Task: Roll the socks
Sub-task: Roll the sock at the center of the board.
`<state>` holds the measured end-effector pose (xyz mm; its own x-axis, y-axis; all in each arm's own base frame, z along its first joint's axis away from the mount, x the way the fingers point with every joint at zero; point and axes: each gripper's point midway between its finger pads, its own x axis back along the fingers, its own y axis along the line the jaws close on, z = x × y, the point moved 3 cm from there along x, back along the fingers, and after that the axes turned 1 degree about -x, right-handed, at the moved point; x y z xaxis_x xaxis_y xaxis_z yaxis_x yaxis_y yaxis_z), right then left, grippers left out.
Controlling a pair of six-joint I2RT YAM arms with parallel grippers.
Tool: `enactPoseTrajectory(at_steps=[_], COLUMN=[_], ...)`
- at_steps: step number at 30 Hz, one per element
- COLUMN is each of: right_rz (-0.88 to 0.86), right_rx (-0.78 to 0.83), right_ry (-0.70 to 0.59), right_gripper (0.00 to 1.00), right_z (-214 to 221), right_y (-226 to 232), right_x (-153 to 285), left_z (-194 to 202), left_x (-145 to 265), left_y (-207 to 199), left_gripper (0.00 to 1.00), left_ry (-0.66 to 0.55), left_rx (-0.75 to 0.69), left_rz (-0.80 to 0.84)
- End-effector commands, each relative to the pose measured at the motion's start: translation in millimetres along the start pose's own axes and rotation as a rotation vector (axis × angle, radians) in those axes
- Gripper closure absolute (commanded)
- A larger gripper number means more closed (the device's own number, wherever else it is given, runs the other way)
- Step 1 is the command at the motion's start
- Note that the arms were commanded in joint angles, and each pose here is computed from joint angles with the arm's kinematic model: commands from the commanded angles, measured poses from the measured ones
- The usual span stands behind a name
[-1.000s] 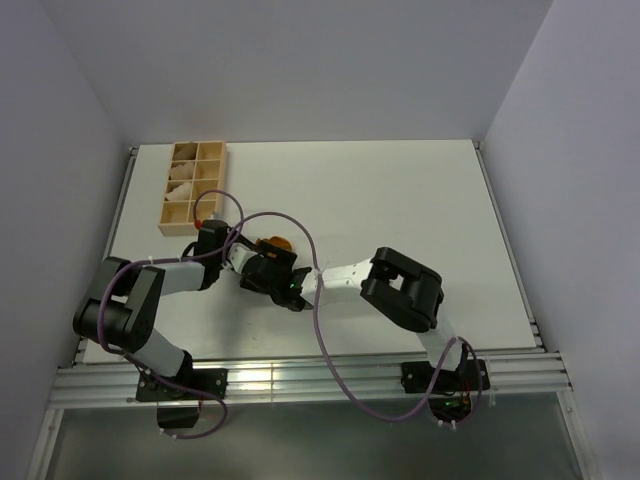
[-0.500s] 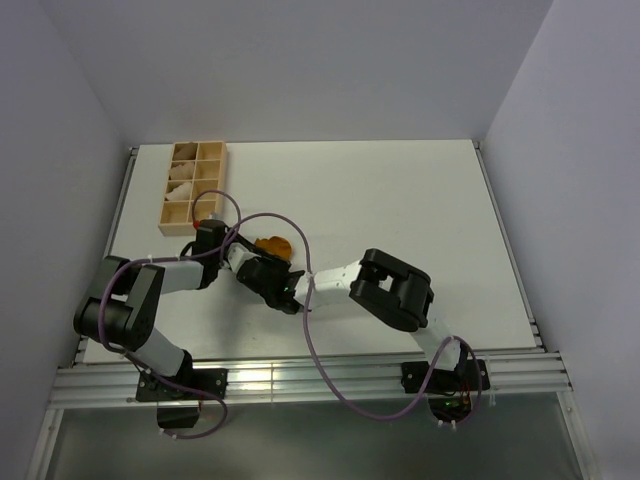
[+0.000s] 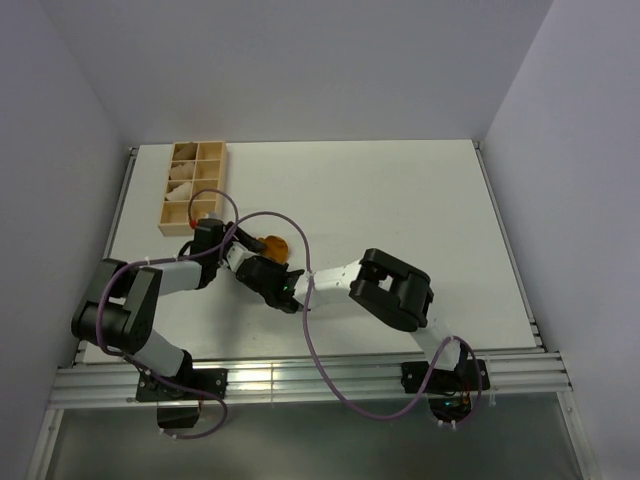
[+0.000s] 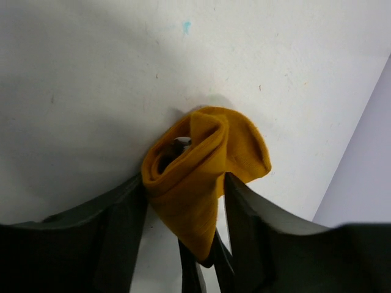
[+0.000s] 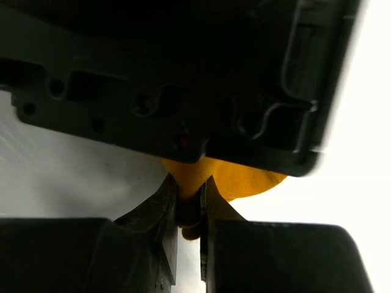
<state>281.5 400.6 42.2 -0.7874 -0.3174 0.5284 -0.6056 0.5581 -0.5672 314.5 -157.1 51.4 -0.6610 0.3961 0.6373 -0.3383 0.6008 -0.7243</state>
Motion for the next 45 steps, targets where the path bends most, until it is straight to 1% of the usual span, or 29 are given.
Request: enactPoseTrajectory(at_steps=[1, 6, 9, 10, 11, 13, 15, 19, 24, 26, 31, 34, 35, 41, 42, 44, 45], right_rz=[-0.129, -0.217, -0.28, -0.291, -0.318, -0.34, -0.368, -0.381, -0.466, -0.519, -0.553, -0.615, -0.635, -0.761, -0.806, -0.855, -0.91], right_rx=[0.037, 0.011, -0.018, -0.031, -0.038, -0.055, -0.067, -0.057, -0.094, -0.115, -0.147, -0.163, -0.171, -0.217, -0.236, -0.274, -0.302], right_ry=[0.098, 0.129, 0.156, 0.163, 0.182, 0.19, 0.222, 0.267, 0.277, 0.281, 0.294, 0.31, 0.309, 0.363, 0.36, 0.383, 0.377], right_gripper=[1.0, 1.0, 1.0, 1.0, 1.0, 1.0, 1.0, 1.0, 1.0, 1.0, 1.0, 1.0, 1.0, 1.0, 1.0, 1.0, 1.0], right_z=[29.1, 31.8, 34.0, 33.0, 36.5, 33.8, 40.5, 48.2, 48.6, 48.3, 49.0, 50.0, 48.5, 52.8, 48.7, 50.5, 45.4], right_y=[17.2, 21.2, 22.5, 20.5, 22.3, 21.5, 21.1, 23.7, 31.5, 35.3, 30.1, 34.8, 36.1, 43.5, 47.1, 45.5, 48.4], right_x=[-14.1, -13.7, -14.2, -16.4, -15.2, -15.7, -17.5, -23.3, -20.6, -18.2, -19.2, -15.7, -14.8, -9.8, -8.4, -6.5, -3.9], left_z=[11.4, 3.1, -3.0, -5.3, -7.4, -11.2, -11.2, -15.6, -20.9, -21.3, -22.5, -21.6, -26.0, -38.6, -39.2, -40.3, -38.3], left_x=[9.4, 16.4, 21.1, 23.2, 23.9, 26.2, 28.4, 32.6, 40.6, 42.3, 47.1, 50.9, 52.7, 72.0, 76.9, 80.2, 81.7], left_y=[15.1, 20.9, 24.3, 26.0, 28.4, 31.9, 37.4, 34.7, 32.9, 38.1, 53.9, 59.7, 62.1, 54.2, 51.1, 42.7, 40.0], left_gripper=[0.36, 0.32, 0.28, 0.25, 0.24, 0.21, 0.2, 0.16, 0.14, 0.14, 0.12, 0.11, 0.11, 0.1, 0.1, 0.11, 0.12], left_ry=[0.014, -0.029, -0.068, -0.08, -0.093, -0.107, -0.114, -0.134, -0.181, -0.19, -0.223, -0.231, -0.264, -0.374, -0.389, -0.398, -0.387], left_rx=[-0.01, 0.025, 0.04, 0.046, 0.042, 0.05, 0.058, 0.073, 0.076, 0.082, 0.11, 0.126, 0.127, 0.122, 0.107, 0.077, 0.066], left_rz=[-0.081, -0.096, -0.106, -0.108, -0.118, -0.124, -0.132, -0.103, -0.087, -0.099, -0.138, -0.156, -0.166, -0.105, -0.08, -0.027, -0.01])
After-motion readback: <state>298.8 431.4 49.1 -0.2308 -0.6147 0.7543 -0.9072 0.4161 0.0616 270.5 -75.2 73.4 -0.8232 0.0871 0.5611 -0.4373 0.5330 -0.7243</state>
